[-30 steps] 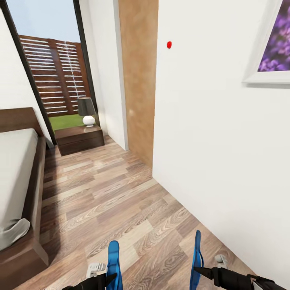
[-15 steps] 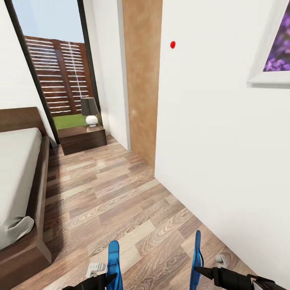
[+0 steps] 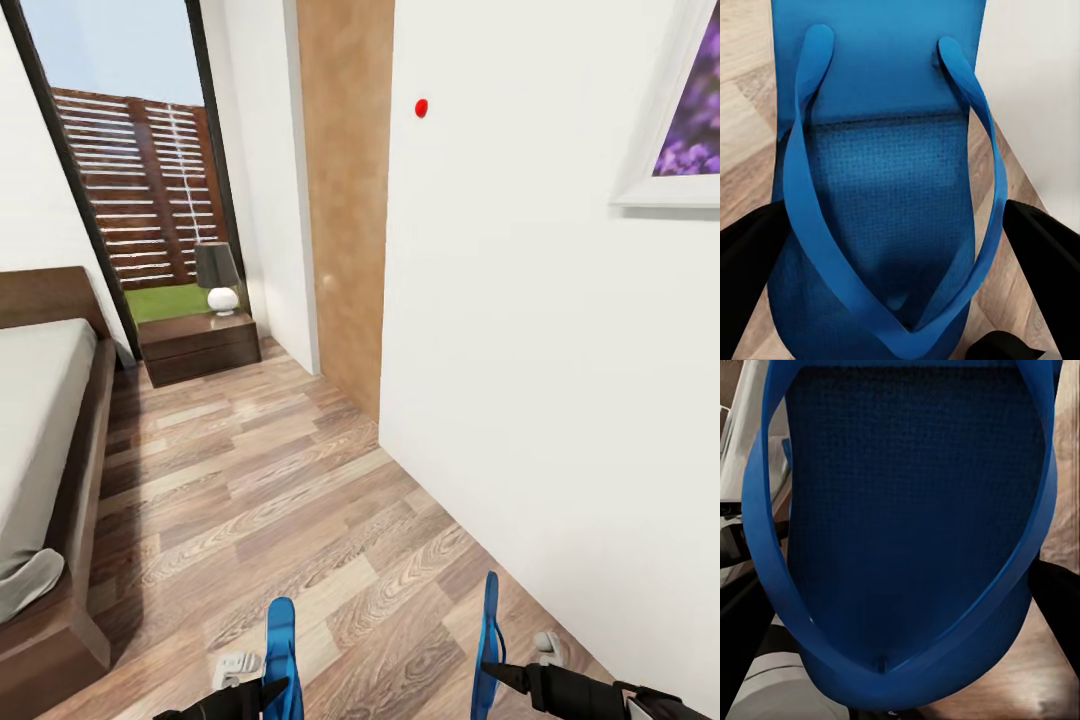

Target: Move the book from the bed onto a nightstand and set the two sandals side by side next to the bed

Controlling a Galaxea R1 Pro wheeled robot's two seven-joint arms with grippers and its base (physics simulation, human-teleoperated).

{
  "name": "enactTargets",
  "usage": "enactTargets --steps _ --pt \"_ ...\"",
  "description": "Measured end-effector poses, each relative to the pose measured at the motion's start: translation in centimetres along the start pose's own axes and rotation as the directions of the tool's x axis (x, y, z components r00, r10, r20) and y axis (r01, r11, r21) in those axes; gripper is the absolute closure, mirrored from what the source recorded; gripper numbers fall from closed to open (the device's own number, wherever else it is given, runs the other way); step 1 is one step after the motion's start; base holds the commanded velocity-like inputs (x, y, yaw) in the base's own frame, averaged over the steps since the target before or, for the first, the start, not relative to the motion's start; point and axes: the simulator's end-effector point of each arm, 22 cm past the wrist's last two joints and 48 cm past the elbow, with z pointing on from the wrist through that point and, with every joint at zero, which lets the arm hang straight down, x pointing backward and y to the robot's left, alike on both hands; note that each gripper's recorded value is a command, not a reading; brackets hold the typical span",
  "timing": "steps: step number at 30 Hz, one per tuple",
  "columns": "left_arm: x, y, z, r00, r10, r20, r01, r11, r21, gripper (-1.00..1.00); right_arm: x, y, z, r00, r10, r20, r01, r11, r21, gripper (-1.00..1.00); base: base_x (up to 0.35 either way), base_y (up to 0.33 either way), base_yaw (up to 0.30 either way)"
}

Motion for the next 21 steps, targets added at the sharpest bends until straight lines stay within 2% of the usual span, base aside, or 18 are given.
enactTargets --steps 9,13,21 --pt "0.03 0.0 -0.01 1.0 0.001 0.0 -0.001 1.0 0.0 1.0 0.06 0.03 0.01 1.0 0.0 -0.002 0.0 1.0 -0.001 1.0 0.227 -0.225 0.035" --pt "0.04 0.03 0.01 1.0 0.0 0.0 0.0 1.0 0.0 1.0 0.08 -0.01 0.05 1.0 0.001 -0.002 -0.001 1.0 -0.001 1.0 0.169 -0.168 0.224" --pt "0.13 0.0 0.08 1.0 -0.001 -0.002 0.001 1.0 0.001 1.0 0.13 -0.06 0.1 1.0 0.003 -0.003 -0.003 1.0 0.0 1.0 0.021 -0.021 0.264"
